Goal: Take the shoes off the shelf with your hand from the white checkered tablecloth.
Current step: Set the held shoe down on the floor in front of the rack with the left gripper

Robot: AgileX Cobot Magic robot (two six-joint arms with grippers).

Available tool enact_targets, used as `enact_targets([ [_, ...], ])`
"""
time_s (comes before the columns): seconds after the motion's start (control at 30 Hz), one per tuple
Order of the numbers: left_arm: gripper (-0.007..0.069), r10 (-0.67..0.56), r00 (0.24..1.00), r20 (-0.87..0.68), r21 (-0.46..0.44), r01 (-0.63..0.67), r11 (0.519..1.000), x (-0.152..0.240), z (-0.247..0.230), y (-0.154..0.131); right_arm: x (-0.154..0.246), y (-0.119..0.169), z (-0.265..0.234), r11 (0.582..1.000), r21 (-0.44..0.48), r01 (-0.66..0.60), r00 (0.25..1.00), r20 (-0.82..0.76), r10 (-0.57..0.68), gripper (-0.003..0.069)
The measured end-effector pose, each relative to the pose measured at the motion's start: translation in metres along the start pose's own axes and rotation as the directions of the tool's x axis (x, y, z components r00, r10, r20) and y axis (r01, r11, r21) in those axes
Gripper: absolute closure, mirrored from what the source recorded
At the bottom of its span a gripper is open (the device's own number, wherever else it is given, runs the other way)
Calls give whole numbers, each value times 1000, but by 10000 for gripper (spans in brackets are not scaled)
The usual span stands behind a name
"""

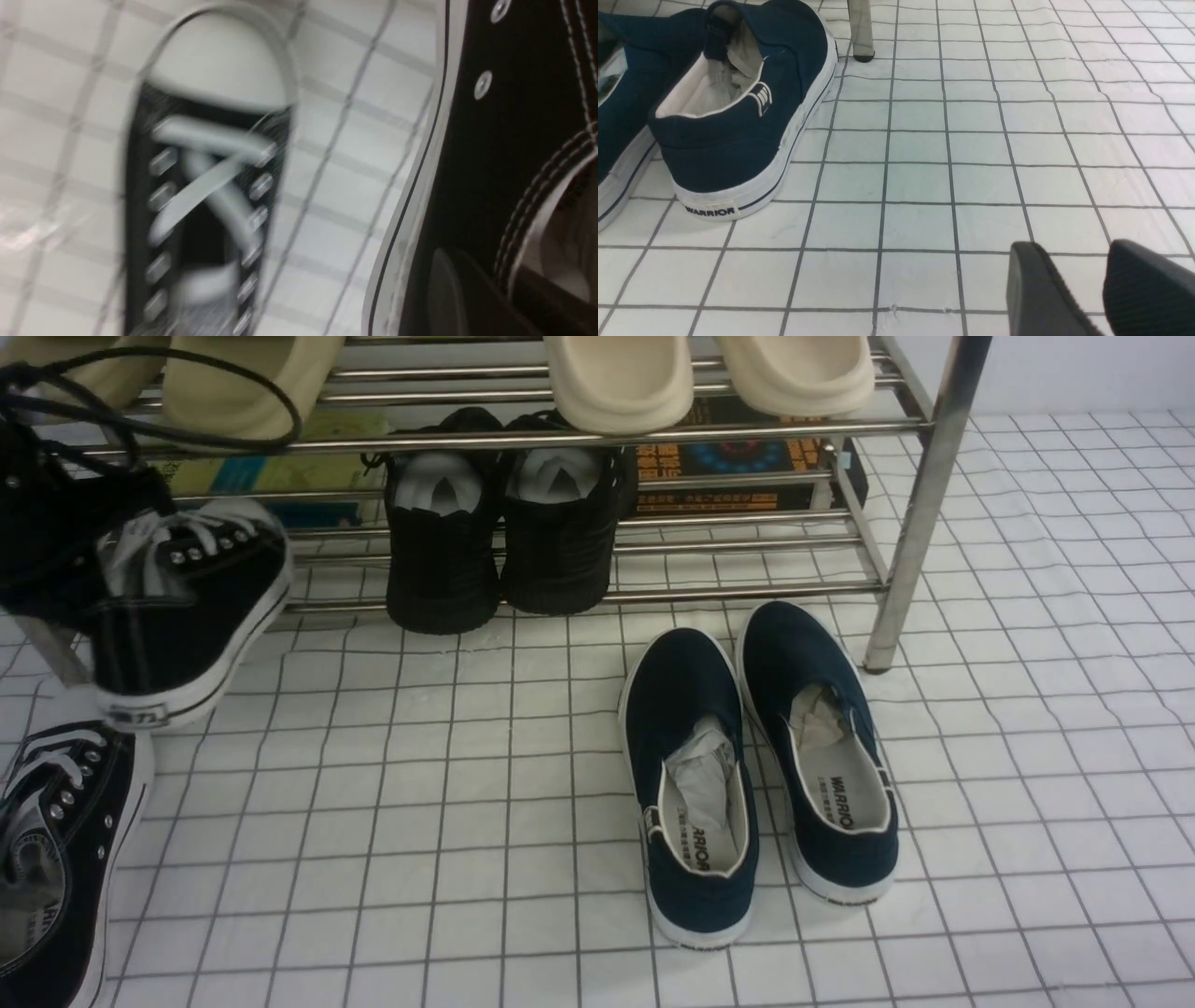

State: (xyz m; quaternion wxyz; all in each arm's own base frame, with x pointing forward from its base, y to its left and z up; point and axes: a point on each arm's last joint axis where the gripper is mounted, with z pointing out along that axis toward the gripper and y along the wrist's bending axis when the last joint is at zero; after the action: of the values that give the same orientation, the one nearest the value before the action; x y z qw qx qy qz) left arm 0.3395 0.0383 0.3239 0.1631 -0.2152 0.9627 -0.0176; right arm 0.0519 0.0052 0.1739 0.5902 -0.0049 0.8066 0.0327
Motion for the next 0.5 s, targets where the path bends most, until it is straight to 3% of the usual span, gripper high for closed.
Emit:
enact_targets([
  [0.17,610,-15,1000,-27,-34,14,999,35,0,14,0,0,0,1000,0,0,1000,0,0,421],
  [0.33,610,-112,993,-23,-11,112,994,79,31,27,0,0,0,1000,0,0,1000,0,0,421],
  [0.5,609,-133,990,-42,-21,132,991,104,62,35,0,0,0,1000,0,0,1000,0,0,421],
])
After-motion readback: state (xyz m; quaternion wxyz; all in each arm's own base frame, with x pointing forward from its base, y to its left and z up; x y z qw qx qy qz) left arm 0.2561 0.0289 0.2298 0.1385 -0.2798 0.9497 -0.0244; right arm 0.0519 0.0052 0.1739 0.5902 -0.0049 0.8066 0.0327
